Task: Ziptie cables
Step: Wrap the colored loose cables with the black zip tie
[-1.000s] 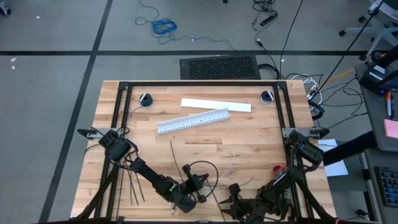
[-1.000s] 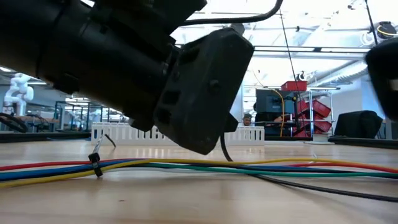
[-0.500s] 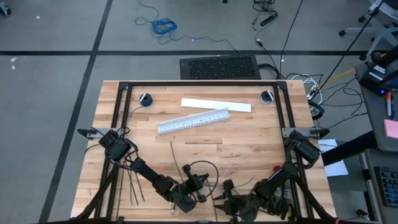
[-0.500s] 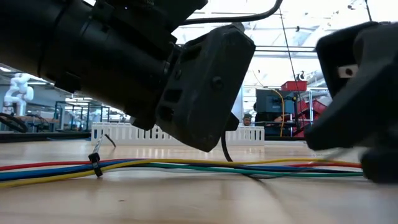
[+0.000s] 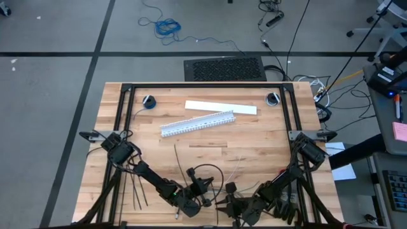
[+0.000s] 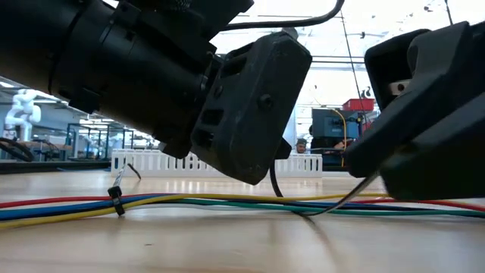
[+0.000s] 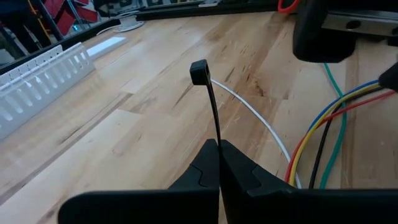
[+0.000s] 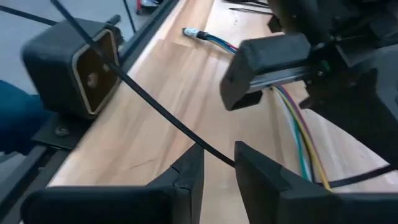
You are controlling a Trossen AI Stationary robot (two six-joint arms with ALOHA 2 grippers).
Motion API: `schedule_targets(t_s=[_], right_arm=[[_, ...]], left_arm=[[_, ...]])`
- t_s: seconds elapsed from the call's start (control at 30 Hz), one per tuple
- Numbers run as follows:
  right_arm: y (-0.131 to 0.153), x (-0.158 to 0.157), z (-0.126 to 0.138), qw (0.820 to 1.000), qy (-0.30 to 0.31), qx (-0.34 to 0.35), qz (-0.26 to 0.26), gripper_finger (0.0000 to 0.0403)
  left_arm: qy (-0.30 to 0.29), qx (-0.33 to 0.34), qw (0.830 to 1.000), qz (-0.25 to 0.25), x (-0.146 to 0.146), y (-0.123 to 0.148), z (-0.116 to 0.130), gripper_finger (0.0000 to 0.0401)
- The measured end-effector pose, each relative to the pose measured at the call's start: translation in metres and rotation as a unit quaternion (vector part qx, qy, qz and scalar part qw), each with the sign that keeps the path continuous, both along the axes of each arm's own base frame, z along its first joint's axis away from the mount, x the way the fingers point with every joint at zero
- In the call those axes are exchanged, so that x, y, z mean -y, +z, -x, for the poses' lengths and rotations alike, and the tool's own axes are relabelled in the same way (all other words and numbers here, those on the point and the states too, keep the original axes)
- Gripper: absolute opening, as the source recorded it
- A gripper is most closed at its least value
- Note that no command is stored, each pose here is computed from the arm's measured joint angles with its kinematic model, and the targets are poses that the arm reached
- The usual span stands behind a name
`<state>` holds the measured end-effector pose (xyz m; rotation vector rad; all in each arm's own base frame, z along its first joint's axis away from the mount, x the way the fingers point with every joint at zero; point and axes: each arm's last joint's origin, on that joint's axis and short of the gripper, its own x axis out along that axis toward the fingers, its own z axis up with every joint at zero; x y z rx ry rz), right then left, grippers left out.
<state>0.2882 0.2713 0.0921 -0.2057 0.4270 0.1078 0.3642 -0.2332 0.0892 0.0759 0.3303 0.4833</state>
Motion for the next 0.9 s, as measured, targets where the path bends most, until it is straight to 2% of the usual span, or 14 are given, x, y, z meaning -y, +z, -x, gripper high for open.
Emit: schedule_targets(t_s=[0.3, 0.43, 0.53, 0.7, 0.8, 0.9], right_arm=[[0.004, -0.005, 0.001, 0.999, 0.029, 0.008, -0.027, 0.0119], [0.005, -0.006, 0.0, 0.999, 0.031, 0.013, -0.028, 0.0123], [0.005, -0.005, 0.0, 0.999, 0.027, 0.012, -0.032, 0.01], [0.006, -0.004, -0.003, 0.998, 0.03, 0.016, -0.044, 0.0012], [0.009, -0.004, -0.005, 0.996, 0.016, 0.026, -0.083, 0.0003], [0.011, -0.004, -0.006, 0.991, -0.01, 0.031, -0.133, 0.0001]], left_arm=[[0.005, 0.0, 1.0, -0.002, -0.002, 0.0, -0.001, 0.0], [0.006, 0.0, 1.0, -0.002, -0.003, 0.0, -0.001, 0.0], [0.006, 0.001, 1.0, -0.002, -0.003, 0.0, -0.001, 0.0], [0.005, -0.001, 1.0, -0.005, -0.003, 0.0, -0.001, 0.0], [-0.006, -0.021, 0.999, -0.042, -0.003, 0.0, -0.001, 0.0], [-0.017, -0.07, 0.986, -0.148, 0.0, 0.0, 0.003, 0.0]])
